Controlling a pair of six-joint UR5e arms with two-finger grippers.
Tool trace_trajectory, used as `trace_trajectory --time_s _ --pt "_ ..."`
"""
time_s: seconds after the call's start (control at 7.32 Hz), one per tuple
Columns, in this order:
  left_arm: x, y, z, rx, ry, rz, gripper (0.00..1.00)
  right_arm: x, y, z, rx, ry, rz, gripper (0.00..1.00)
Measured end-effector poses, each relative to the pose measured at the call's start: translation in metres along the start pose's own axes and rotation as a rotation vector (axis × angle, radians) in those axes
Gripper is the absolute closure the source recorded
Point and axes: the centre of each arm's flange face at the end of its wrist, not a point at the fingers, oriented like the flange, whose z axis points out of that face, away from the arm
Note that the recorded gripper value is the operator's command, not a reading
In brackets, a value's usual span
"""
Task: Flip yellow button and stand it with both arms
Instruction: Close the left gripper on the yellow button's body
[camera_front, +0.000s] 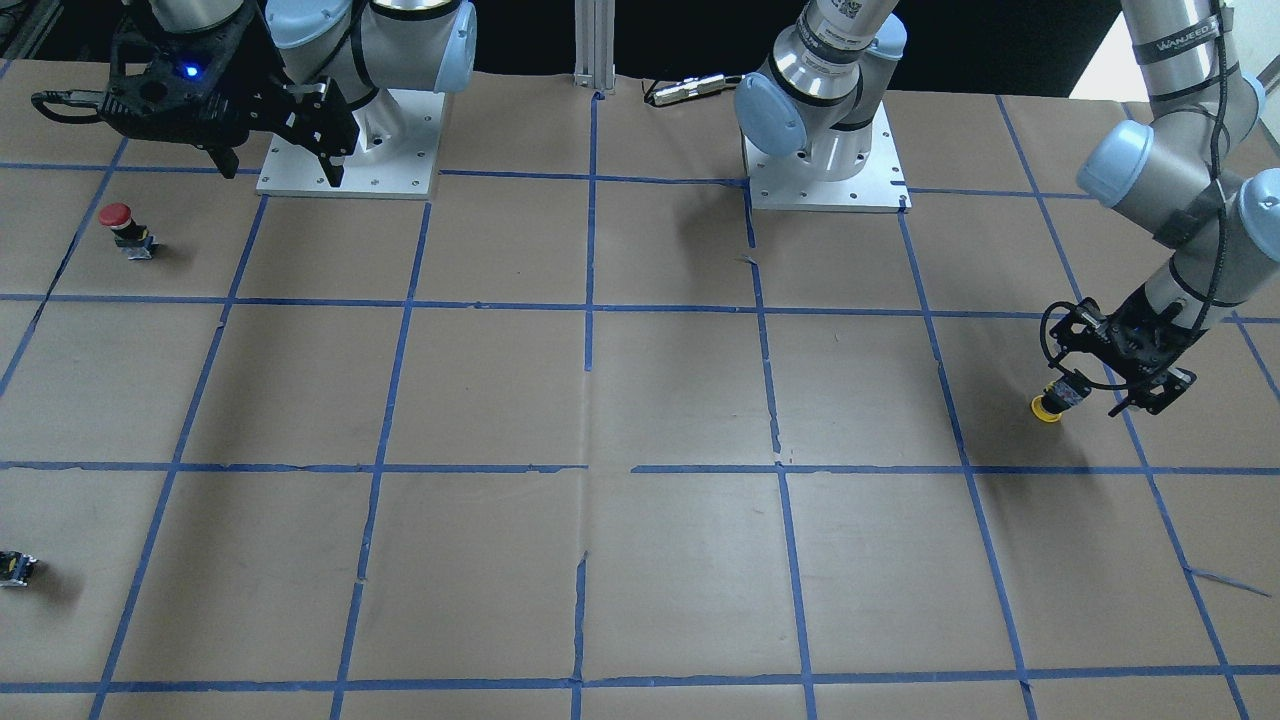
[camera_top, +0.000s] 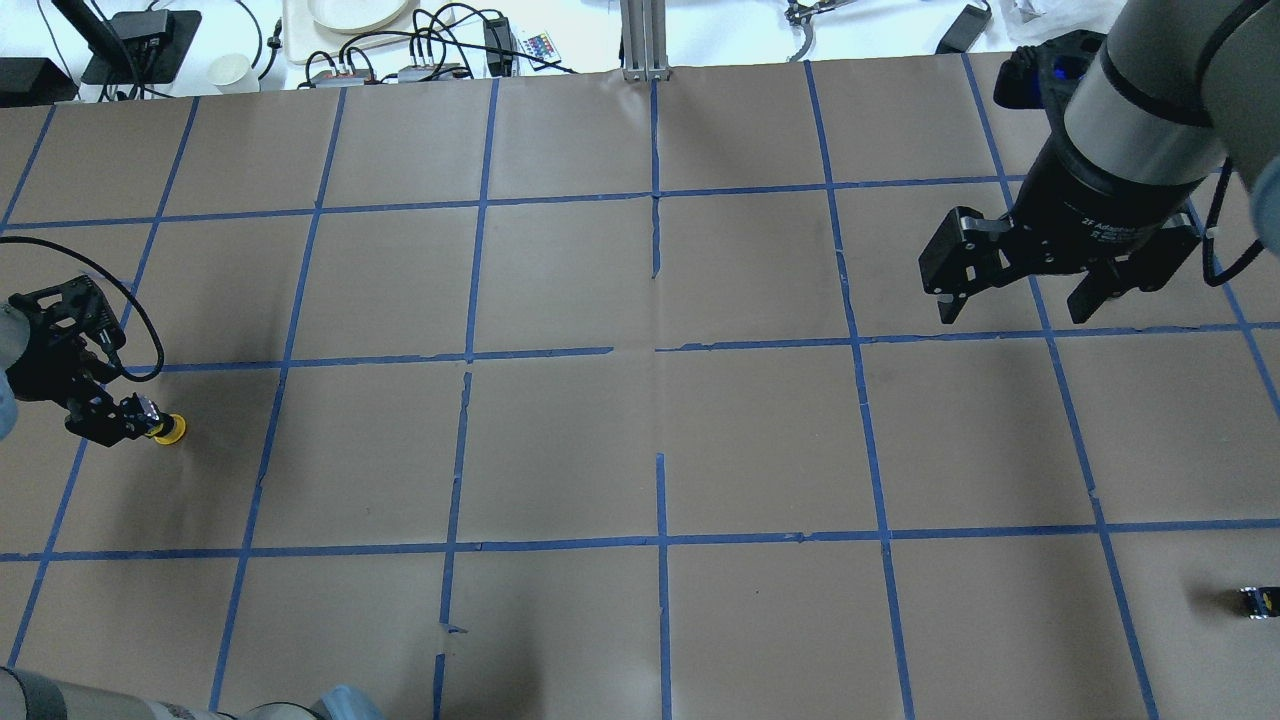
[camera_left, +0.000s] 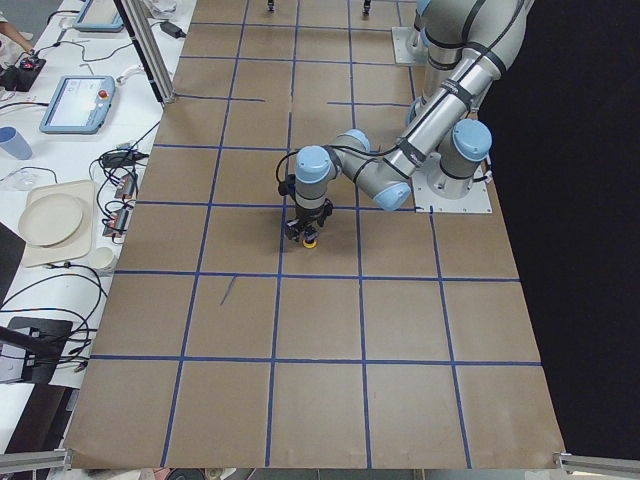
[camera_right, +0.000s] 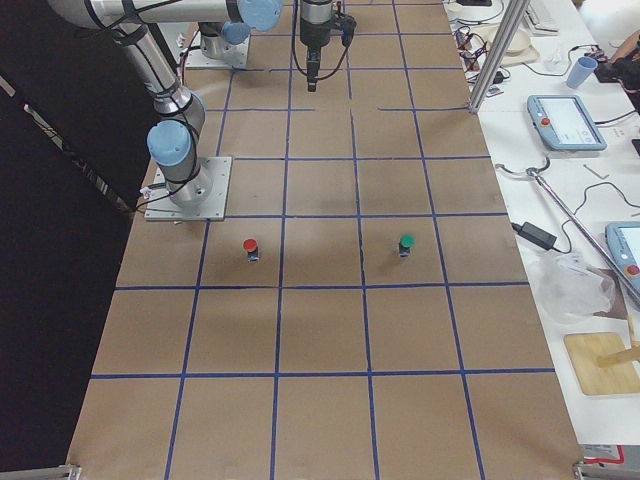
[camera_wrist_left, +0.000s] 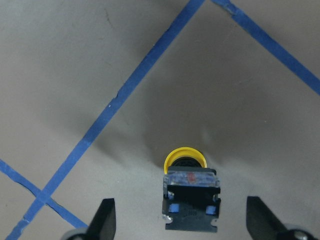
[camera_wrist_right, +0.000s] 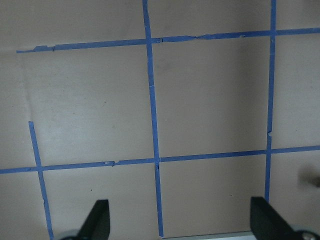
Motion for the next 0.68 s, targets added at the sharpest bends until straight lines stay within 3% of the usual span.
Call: trace_trajectory --time_s 0.14,0.41,0.68 --pt "0.0031 -0.001 0.0034 0.013 0.004 -0.003 0.2 -0.0009 -0.0001 -0.0004 0.006 -0.006 0.0 0.0" --pt "0.0066 -0.0011 0.0074 0.014 -0.003 -0.002 0.57 -0.0016 -0.0024 0.0003 0.016 -0.008 0.0 0.0" --pt "0.0073 -0.0007 0.0071 0.01 -0.008 -0.007 0.67 -0.0006 -0.0036 0.0011 0.018 -0.006 0.003 0.0"
